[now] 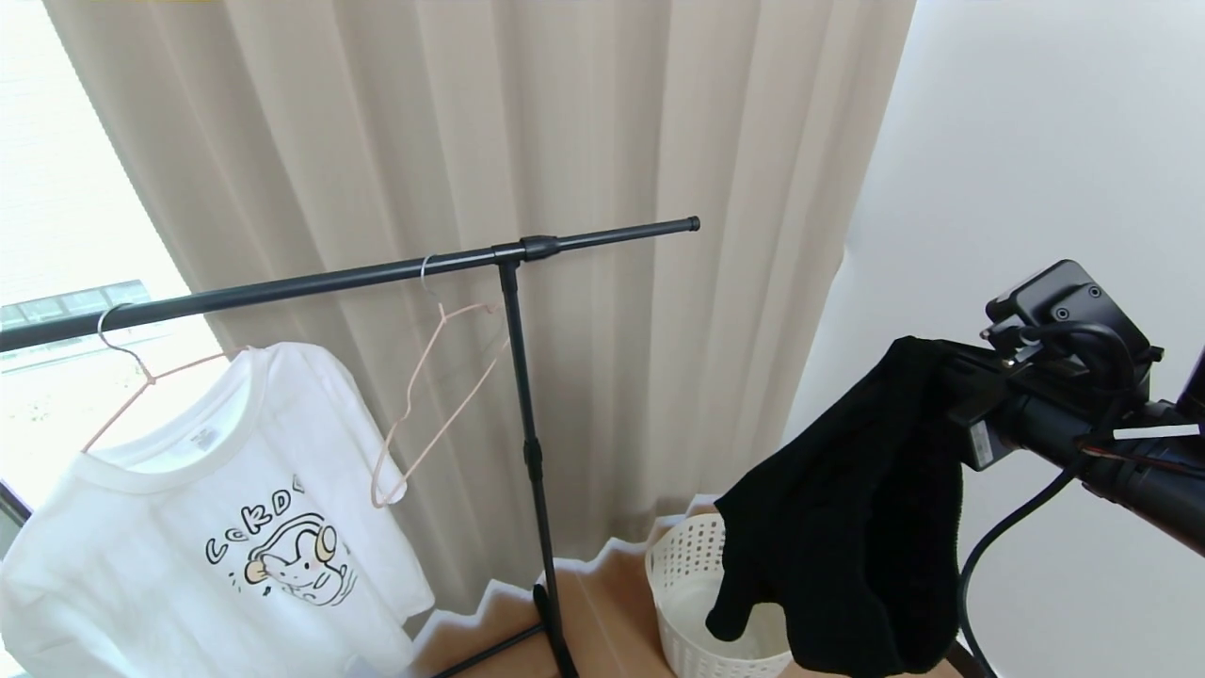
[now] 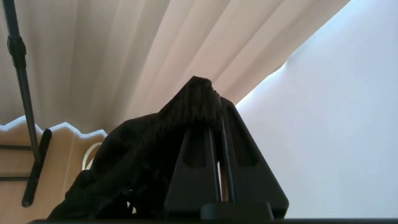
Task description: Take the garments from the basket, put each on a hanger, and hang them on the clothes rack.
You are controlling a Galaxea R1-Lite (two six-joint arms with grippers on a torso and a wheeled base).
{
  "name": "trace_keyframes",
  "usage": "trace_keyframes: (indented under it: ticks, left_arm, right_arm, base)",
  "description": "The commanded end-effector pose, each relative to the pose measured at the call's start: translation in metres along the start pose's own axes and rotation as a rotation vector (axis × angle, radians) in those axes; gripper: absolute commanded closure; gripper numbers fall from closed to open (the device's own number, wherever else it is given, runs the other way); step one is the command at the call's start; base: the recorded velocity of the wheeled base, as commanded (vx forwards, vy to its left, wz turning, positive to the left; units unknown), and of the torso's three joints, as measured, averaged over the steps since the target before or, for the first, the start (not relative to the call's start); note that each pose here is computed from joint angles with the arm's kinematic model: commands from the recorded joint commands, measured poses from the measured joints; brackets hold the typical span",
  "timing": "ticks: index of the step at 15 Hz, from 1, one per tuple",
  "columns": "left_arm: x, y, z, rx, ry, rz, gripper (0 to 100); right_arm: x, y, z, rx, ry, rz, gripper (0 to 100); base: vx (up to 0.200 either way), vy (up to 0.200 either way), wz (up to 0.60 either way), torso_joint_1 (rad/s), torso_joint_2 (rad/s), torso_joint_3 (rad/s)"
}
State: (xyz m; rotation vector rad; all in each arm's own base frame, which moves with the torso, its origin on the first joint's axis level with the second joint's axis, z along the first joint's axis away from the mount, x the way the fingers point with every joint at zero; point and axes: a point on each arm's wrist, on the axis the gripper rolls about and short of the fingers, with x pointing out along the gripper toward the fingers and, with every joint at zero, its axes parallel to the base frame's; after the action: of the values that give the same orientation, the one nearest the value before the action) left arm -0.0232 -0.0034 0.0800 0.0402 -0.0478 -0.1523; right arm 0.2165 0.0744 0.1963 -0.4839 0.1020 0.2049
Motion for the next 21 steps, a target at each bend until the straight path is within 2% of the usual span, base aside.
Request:
trace_keyframes:
  ticks: [1,5,15,21]
  left_arm:
    - [0.0001,0.0000,0.0000,0.000,0.001,0.000,0]
    - [0.0001,0.0000,0.0000,0.000,0.001,0.000,0]
    - [0.0001,0.0000,0.0000,0.001,0.001,0.000,0]
    - [0.0001,0.0000,0.0000,0.001,0.001,0.000,0]
  right_arm:
    - [-0.0001,0.0001,0.0001,0.000,-0.001,0.000,100]
    - [0.0007,0.0003,0.0000,0.000,-0.001,0.002,100]
    - [0.0005,0.0007,-0.0008,-0.001,0.002,0.003,100]
    - [0.0003,0.0005,0.0000,0.000,-0.006,0.013,100]
  base:
    - [0.000,0.000,0.00,0.007,0.00,0.178]
    - [0.000,0.000,0.00,0.005,0.00,0.105]
    - [0.000,0.000,0.60,0.000,0.00,0.007]
    - [0.000,0.000,0.00,0.000,0.00,0.000]
